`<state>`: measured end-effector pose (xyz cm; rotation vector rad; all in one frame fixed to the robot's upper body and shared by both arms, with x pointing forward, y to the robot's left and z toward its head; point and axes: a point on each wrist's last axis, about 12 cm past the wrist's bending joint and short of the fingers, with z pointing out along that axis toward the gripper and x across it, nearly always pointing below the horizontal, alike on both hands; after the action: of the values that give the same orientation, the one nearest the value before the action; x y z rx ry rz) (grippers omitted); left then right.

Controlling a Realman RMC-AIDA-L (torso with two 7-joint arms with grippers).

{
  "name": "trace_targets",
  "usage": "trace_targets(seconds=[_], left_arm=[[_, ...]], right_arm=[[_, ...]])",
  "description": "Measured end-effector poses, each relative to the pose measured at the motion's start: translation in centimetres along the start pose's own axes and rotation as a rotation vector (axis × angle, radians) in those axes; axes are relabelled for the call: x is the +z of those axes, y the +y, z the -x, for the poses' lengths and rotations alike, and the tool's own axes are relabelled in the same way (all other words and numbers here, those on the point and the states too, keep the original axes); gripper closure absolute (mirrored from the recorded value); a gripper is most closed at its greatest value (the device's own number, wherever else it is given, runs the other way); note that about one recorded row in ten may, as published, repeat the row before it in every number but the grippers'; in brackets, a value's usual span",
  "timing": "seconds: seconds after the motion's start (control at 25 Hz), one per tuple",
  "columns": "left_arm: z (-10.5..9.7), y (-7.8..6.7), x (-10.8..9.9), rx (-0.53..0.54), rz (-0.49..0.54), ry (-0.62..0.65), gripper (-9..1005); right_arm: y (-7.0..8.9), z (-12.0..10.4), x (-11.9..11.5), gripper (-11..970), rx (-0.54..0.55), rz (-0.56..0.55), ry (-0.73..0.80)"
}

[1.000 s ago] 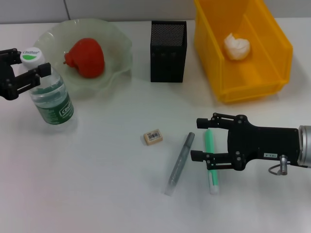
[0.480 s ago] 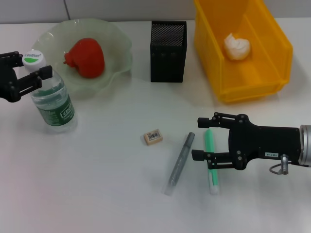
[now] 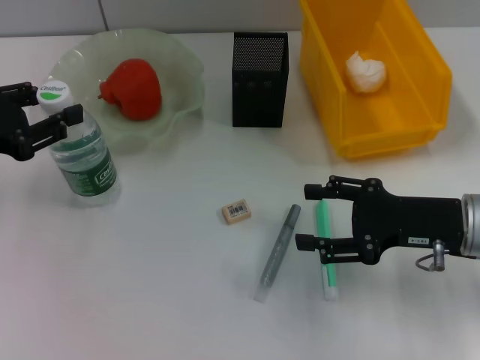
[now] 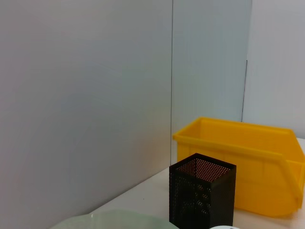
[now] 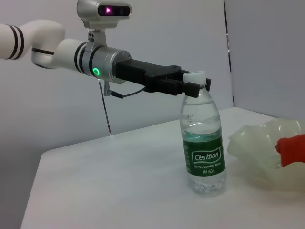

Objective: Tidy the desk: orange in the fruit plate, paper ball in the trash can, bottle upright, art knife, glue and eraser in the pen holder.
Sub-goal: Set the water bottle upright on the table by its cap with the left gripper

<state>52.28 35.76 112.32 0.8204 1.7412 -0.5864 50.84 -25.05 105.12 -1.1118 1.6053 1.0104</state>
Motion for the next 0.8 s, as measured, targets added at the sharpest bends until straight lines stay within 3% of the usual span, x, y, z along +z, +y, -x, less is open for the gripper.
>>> trace_targets(seconds=[0.8], left_arm=[[0.09, -0.07, 0.07, 0.012, -0.009, -0.002, 552]], right_arm=[[-0.02, -0.05, 0.07, 146, 0.001, -0.004, 0.002]])
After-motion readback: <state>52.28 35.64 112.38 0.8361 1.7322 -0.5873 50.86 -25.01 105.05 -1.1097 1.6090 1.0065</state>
